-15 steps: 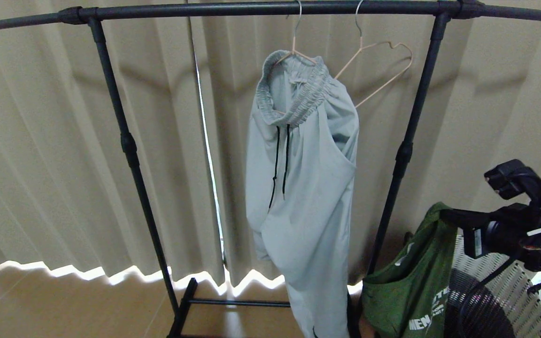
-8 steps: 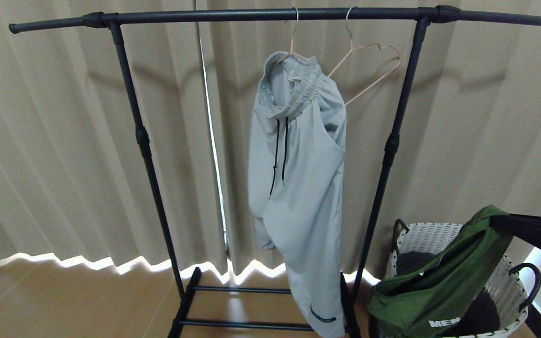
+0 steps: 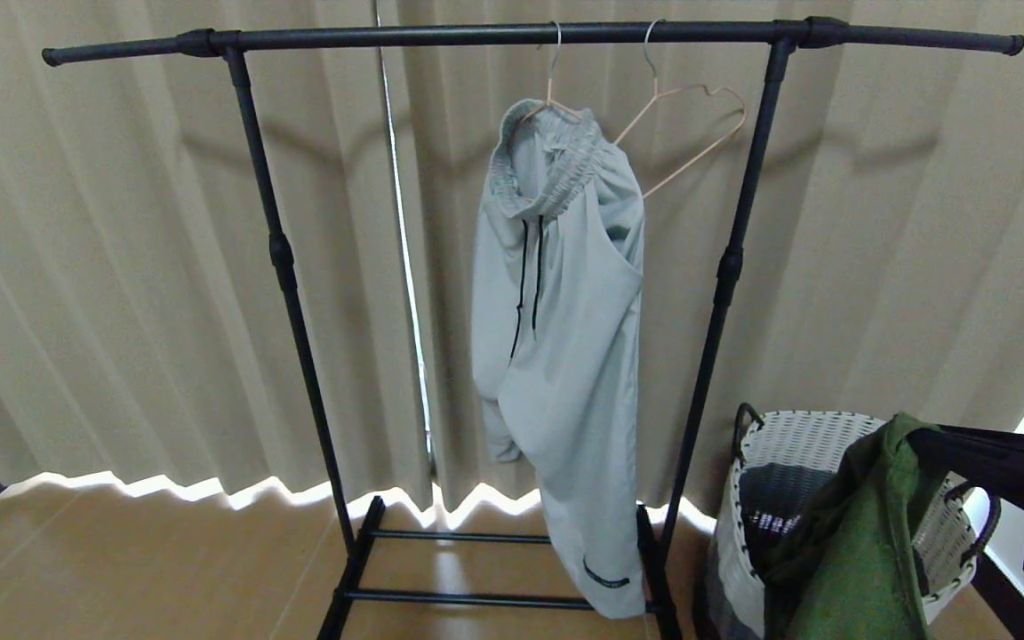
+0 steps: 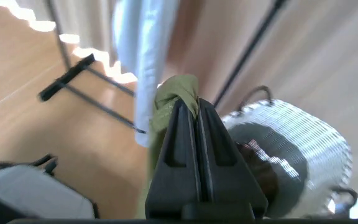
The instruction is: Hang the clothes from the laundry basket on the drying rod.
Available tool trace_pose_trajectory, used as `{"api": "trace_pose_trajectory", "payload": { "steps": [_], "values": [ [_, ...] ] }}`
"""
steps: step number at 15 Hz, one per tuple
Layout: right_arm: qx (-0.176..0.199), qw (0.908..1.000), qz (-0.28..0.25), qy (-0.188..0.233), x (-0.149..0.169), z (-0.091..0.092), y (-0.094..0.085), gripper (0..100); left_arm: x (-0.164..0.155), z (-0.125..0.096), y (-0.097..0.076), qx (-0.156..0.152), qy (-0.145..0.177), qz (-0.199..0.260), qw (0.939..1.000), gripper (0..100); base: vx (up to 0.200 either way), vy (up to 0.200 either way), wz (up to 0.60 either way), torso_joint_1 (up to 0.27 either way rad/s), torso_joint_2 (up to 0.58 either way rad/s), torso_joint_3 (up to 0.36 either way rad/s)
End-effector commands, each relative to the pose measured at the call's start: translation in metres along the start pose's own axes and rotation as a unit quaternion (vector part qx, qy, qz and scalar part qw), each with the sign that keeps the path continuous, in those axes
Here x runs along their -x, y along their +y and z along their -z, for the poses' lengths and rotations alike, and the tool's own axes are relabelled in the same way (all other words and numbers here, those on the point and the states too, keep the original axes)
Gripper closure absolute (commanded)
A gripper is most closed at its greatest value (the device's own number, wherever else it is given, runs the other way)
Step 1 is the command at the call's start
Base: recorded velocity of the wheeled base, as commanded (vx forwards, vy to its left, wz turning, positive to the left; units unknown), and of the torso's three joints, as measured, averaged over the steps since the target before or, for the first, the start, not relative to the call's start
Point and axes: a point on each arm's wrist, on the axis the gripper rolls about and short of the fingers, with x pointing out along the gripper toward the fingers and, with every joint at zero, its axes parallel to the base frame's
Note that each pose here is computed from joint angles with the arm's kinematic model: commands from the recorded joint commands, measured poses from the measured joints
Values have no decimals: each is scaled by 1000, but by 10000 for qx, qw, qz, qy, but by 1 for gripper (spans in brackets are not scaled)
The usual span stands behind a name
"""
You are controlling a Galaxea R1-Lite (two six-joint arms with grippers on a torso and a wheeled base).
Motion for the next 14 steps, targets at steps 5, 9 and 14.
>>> {"api": "trace_pose_trajectory", "payload": {
  "steps": [5,9,14],
  "values": [
    [223,9962,-664,-525,-28,-24,13,100,5,-37,-4,-249,-626,1645,9841,0,0,0,0,0,0,0],
    [256,9935,-908,-631,-42,-42,14,100,-21,-100,1,-222,-333,1933,9803,0,0,0,0,0,0,0],
    [260,9827,-1650,-802,-49,-55,24,100,-100,-157,-2,-232,235,2749,9609,0,0,0,0,0,0,0]
  ]
}}
